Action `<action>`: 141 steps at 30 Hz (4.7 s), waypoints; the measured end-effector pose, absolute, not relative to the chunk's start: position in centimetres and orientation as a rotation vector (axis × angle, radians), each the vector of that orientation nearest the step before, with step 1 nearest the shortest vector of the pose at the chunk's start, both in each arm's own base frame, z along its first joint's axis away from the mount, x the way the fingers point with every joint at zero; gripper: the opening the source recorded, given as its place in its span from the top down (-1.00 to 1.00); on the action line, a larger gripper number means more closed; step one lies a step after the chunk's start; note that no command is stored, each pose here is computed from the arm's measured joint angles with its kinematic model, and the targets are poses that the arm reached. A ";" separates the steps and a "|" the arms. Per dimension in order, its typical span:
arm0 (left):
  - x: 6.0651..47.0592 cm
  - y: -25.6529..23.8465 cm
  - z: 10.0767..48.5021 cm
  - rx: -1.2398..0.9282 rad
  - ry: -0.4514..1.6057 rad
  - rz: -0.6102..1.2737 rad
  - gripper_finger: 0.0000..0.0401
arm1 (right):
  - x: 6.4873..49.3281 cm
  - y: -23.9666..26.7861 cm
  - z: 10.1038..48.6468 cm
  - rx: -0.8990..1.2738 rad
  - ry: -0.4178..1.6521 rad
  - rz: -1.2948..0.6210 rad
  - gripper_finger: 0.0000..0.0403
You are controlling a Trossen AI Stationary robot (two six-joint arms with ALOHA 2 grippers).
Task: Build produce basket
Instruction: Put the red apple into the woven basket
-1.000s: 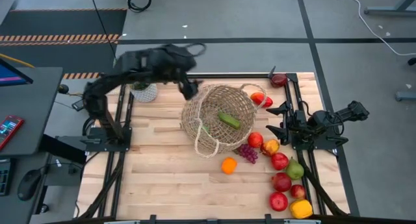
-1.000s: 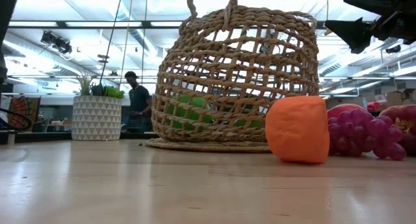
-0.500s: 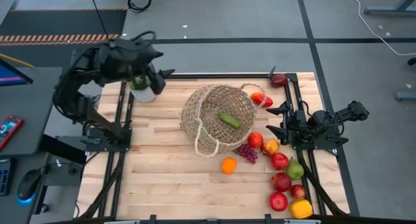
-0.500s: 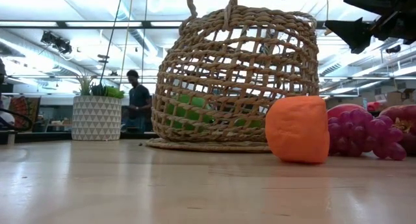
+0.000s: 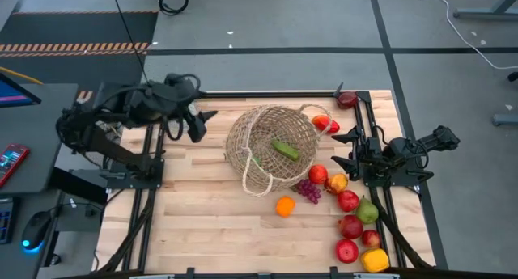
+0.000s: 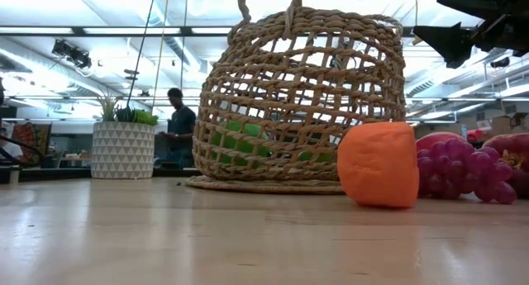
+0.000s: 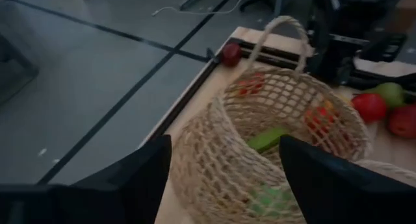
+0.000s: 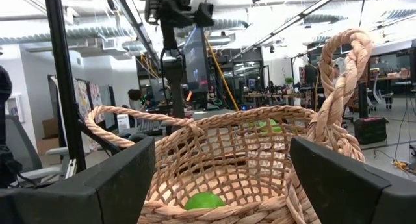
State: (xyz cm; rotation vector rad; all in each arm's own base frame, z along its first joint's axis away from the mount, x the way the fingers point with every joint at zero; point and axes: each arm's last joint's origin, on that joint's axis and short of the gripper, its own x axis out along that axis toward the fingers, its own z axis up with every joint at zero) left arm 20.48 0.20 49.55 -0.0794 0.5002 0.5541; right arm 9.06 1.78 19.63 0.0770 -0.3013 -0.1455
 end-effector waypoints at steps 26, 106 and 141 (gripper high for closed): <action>12.5 -0.4 36.8 -0.233 -0.064 0.192 0.12 | 9.1 1.8 19.6 0.077 -0.301 -0.146 -0.79; 10.4 -1.8 15.9 -0.659 0.120 -0.074 0.77 | 9.1 1.8 19.6 0.077 -0.301 -0.146 -0.79; 10.5 -1.8 16.2 -0.137 0.069 -0.103 0.74 | 8.9 1.4 20.0 0.533 -0.382 -0.178 -0.79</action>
